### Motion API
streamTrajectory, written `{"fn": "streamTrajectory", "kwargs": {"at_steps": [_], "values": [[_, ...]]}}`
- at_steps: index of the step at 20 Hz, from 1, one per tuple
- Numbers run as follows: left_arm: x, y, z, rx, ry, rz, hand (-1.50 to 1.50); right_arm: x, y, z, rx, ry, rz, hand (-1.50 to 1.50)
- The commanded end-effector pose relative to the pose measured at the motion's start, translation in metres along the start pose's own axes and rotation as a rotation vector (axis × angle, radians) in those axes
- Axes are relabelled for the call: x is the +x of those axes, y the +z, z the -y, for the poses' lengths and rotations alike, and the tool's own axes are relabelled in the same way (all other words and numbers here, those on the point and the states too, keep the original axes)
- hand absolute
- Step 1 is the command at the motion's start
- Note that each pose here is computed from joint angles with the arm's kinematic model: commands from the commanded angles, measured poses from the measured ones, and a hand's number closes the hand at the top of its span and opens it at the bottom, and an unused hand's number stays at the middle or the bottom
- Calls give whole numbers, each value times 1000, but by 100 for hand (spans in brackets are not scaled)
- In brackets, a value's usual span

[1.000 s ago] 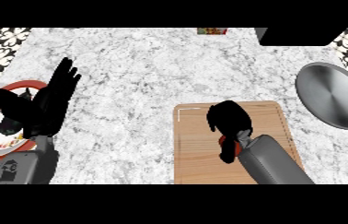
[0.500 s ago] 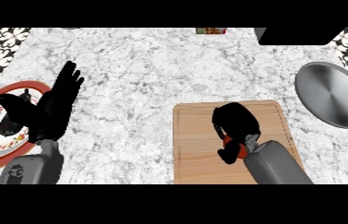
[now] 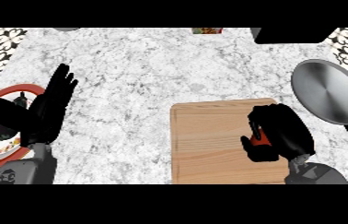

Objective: Pick the bell pepper from the cutting board and place it in the pan

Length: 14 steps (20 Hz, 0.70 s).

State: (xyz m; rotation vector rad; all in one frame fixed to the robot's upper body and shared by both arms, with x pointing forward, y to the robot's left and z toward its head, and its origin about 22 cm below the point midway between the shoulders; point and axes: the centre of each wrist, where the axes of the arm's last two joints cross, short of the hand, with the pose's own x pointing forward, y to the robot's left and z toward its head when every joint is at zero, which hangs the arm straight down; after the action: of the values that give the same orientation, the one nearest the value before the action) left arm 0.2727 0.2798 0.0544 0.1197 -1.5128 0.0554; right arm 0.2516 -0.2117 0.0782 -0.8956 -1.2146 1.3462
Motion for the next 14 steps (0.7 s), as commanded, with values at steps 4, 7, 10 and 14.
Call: {"fn": "streamTrajectory", "kwargs": {"at_steps": [4, 7, 10, 14], "values": [[-11, 6, -1, 13, 5, 6, 0, 6, 56, 76, -408, 82, -19, 150], [-7, 4, 9, -11, 5, 4, 0, 21, 81, 87, -441, 76, -47, 150], [-5, -3, -1, -23, 10, 6, 0, 6, 75, 117, -441, 32, -71, 150], [-1, 4, 5, -23, 17, -1, 0, -24, 68, 142, -524, -53, -120, 150]]}}
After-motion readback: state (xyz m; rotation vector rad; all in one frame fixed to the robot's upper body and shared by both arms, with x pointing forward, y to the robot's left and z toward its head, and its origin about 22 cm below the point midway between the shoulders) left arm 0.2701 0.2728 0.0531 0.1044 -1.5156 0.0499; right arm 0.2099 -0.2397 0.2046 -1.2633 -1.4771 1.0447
